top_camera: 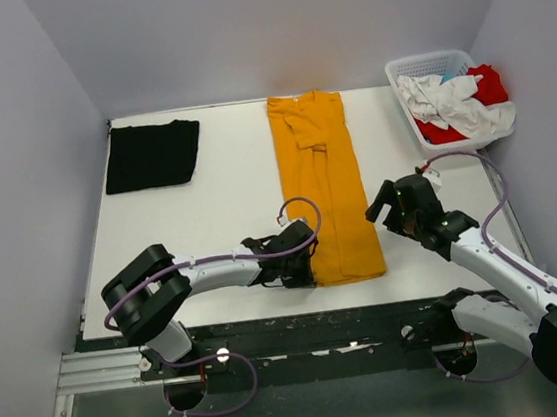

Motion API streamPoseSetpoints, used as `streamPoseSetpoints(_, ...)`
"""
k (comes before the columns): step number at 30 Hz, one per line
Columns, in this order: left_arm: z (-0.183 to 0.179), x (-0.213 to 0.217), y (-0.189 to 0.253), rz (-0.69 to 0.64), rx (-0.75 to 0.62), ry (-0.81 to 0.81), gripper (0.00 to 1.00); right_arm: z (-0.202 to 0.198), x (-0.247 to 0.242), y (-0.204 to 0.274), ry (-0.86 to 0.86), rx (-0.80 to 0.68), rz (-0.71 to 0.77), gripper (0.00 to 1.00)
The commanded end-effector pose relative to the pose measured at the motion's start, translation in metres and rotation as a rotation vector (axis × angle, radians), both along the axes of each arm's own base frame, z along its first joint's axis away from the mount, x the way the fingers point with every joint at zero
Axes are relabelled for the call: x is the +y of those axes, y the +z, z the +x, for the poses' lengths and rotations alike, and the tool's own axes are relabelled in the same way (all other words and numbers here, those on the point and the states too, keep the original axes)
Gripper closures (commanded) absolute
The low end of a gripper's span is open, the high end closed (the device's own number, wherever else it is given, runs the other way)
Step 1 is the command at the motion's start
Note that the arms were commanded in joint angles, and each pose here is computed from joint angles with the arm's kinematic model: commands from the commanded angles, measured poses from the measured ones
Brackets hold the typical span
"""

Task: Fold and stack the t-shirts
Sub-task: Grab the bottom of the folded rectangular tshirt with both arms

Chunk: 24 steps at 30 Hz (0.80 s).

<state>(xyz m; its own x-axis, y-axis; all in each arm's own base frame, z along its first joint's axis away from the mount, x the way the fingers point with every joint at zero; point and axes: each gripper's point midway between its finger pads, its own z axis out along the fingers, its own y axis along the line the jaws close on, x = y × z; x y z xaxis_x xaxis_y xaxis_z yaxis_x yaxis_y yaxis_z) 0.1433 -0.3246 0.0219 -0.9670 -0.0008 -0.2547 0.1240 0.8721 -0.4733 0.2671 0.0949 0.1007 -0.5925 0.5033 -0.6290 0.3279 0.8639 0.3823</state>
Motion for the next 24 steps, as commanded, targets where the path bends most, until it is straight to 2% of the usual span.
streamPoseSetpoints(1, -0.002, 0.026, -0.016, 0.128, -0.007, 0.023, 1.0, -0.051, 0.014, -0.034, 0.127, 0.21, 0.056, 0.03)
streamPoseSetpoints(6, -0.01, 0.045, -0.014, 0.138, -0.013, 0.041, 1.0, -0.093, 0.015, -0.052, 0.146, 0.345, 0.088, 0.1)
streamPoseSetpoints(13, -0.017, 0.061, -0.012, 0.132, -0.03, 0.051, 1.0, -0.125, 0.051, -0.069, 0.253, 0.415, 0.259, 0.32)
streamPoseSetpoints(18, -0.016, 0.058, -0.01, 0.115, -0.037, 0.048, 1.0, -0.133, 0.058, -0.077, 0.286, 0.454, 0.246, 0.45)
streamPoseSetpoints(19, -0.015, 0.058, -0.01, 0.113, -0.039, 0.05, 1.0, -0.133, 0.059, -0.077, 0.291, 0.451, 0.248, 0.53)
streamPoseSetpoints(21, -0.015, 0.058, -0.009, 0.107, -0.043, 0.047, 1.0, -0.136, 0.061, -0.079, 0.291, 0.463, 0.26, 0.79)
streamPoseSetpoints(22, -0.016, 0.059, -0.009, 0.109, -0.042, 0.048, 1.0, -0.137, 0.061, -0.08, 0.289, 0.47, 0.261, 0.88)
streamPoseSetpoints(24, -0.017, 0.064, -0.01, 0.123, -0.044, 0.059, 1.0, -0.142, 0.05, -0.083, 0.252, 0.493, 0.214, 0.99)
